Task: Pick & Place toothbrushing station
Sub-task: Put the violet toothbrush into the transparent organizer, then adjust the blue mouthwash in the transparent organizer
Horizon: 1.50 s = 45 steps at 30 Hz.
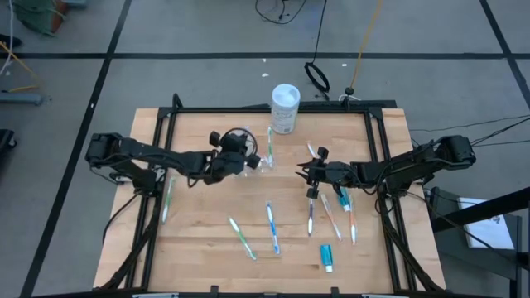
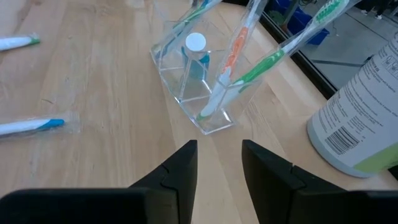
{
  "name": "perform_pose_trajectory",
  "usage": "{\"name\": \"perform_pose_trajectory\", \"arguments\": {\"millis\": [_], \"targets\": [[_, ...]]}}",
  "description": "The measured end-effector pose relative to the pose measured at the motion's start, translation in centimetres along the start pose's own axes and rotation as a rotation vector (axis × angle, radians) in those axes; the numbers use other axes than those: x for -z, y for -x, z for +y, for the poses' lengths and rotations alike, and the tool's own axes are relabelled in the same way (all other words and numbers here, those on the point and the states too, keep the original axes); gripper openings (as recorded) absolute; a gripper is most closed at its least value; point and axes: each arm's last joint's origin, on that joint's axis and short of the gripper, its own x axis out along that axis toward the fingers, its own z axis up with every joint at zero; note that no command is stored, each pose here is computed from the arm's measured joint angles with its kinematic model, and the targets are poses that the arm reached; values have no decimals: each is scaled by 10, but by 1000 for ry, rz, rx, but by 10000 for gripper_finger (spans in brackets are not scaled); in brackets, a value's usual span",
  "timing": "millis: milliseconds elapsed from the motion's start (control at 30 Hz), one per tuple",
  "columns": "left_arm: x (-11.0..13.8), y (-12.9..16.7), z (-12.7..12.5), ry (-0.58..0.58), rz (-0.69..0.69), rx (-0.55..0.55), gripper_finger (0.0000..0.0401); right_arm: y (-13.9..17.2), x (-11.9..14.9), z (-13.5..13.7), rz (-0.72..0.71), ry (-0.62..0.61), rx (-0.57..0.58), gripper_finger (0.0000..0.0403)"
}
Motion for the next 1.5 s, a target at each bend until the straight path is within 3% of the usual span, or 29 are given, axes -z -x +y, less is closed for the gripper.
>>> {"name": "perform_pose_trajectory", "arguments": {"millis": [167, 333, 433, 533, 667, 800, 1033, 1200, 1367, 1500], "targets": [[8, -3, 1, 94, 108, 104, 34, 0, 0, 0, 3, 1, 0, 116], [13, -4, 8, -60, 98, -22, 35, 0, 1, 0, 7, 3, 0, 116], [14, -7, 12, -16, 111, -52, 33, 0, 1, 0, 7, 3, 0, 116], [15, -10, 13, 16, 147, -16, 39, 0, 1, 0, 7, 1, 0, 116], [17, -14, 15, -26, 230, 72, 63, 0, 1, 0, 7, -22, 1, 116], [20, -18, 20, -93, 276, 81, 94, 0, 1, 0, 7, -22, 2, 116], [17, -15, 20, -237, 255, 96, 146, 0, 0, 0, -1, -27, 3, 116], [-3, -7, 20, -332, 190, 110, 177, 0, 0, 0, 2, -46, 3, 116], [-20, 3, 11, -465, 143, 243, 192, 0, 0, -1, 0, -29, 7, 116], [-19, 3, -3, -440, 116, 352, 190, -2, 0, -6, 5, -39, 25, 116]]}}
